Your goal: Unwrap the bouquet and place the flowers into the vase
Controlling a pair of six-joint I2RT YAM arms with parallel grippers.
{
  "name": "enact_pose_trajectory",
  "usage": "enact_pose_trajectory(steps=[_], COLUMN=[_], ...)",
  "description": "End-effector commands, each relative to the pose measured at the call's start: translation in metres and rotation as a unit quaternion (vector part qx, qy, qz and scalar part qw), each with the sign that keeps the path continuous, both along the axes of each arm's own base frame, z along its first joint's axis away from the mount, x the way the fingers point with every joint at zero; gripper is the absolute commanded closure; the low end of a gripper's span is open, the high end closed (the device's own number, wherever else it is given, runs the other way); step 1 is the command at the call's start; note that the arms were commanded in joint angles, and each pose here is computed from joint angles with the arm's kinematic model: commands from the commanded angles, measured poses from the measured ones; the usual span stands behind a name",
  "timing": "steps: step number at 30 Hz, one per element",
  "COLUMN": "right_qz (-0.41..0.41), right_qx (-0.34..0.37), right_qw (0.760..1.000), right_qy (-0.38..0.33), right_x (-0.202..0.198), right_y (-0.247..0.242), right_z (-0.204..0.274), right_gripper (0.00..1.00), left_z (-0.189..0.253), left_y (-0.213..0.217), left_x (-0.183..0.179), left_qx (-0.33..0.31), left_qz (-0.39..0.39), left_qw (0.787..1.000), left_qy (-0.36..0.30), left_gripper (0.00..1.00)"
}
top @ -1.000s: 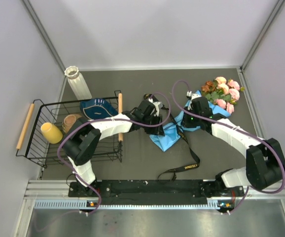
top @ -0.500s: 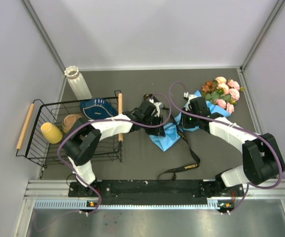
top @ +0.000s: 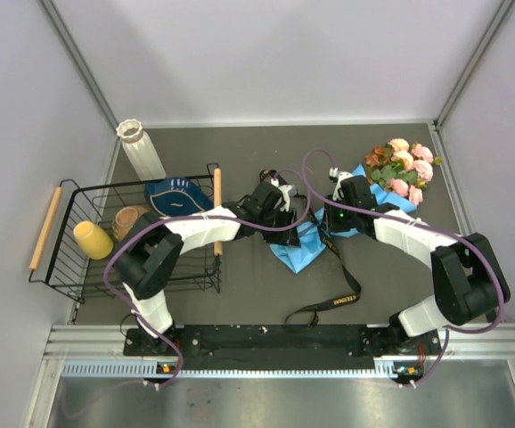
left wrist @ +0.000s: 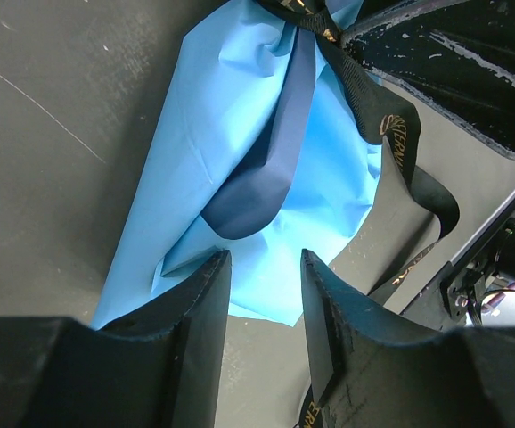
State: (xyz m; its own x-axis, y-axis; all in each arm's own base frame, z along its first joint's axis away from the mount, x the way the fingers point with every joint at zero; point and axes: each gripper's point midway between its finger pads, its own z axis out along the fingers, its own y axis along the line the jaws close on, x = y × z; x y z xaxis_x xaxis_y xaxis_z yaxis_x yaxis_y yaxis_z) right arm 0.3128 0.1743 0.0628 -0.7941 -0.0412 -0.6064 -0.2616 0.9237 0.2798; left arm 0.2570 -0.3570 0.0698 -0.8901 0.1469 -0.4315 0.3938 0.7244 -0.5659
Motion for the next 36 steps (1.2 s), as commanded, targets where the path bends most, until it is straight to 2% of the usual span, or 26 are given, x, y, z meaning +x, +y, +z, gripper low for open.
enact_pose_trajectory(steps=[1,7,11,15,19,29,36], right_qz=[0.02,0.029,0.025,0.024,0.021,-0.034,-0.066], right_qx=[-0.001,-0.003,-0.008,0.004,0.012,0.012,0.063], right_qw=[1.0,1.0,1.0,0.999,0.998,0.994,0.989], right_qy=[-0.007,0.0,-0.005,-0.035,-0.058,-0.102,-0.119], right_x=[-0.001,-0.011,-0.009,-0.004,0.0,-0.006,-0.028], right_y=[0.007,0.012,0.01,0.013,0.013,-0.008,-0.015], right_z=[-0.005,-0.011,-0.008,0.017,0.039,0.063,0.063], right_gripper=[0.75,0.74,0.82,0.88,1.0,1.0,1.0], left_z=[0.006,0.003,0.004,0.005,0.002,-0.008,-0.01], left_y=[-0.006,-0.007,-0.009,-0.009,-0.009,-0.001,0.007], left_x=[0.003,0.003,0.003,0.004,0.004,0.009,0.017], left_qx=[-0.015,-0.014,-0.019,-0.019,-0.016,0.01,0.031], left_qz=[-0.004,-0.006,-0.007,-0.007,-0.007,-0.001,0.009], left_qw=[1.0,1.0,1.0,1.0,1.0,1.0,0.999], left_qy=[-0.017,-0.014,-0.013,-0.015,-0.012,-0.023,-0.032], left_gripper=[0.57,0.55,0.54,0.53,0.53,0.51,0.5])
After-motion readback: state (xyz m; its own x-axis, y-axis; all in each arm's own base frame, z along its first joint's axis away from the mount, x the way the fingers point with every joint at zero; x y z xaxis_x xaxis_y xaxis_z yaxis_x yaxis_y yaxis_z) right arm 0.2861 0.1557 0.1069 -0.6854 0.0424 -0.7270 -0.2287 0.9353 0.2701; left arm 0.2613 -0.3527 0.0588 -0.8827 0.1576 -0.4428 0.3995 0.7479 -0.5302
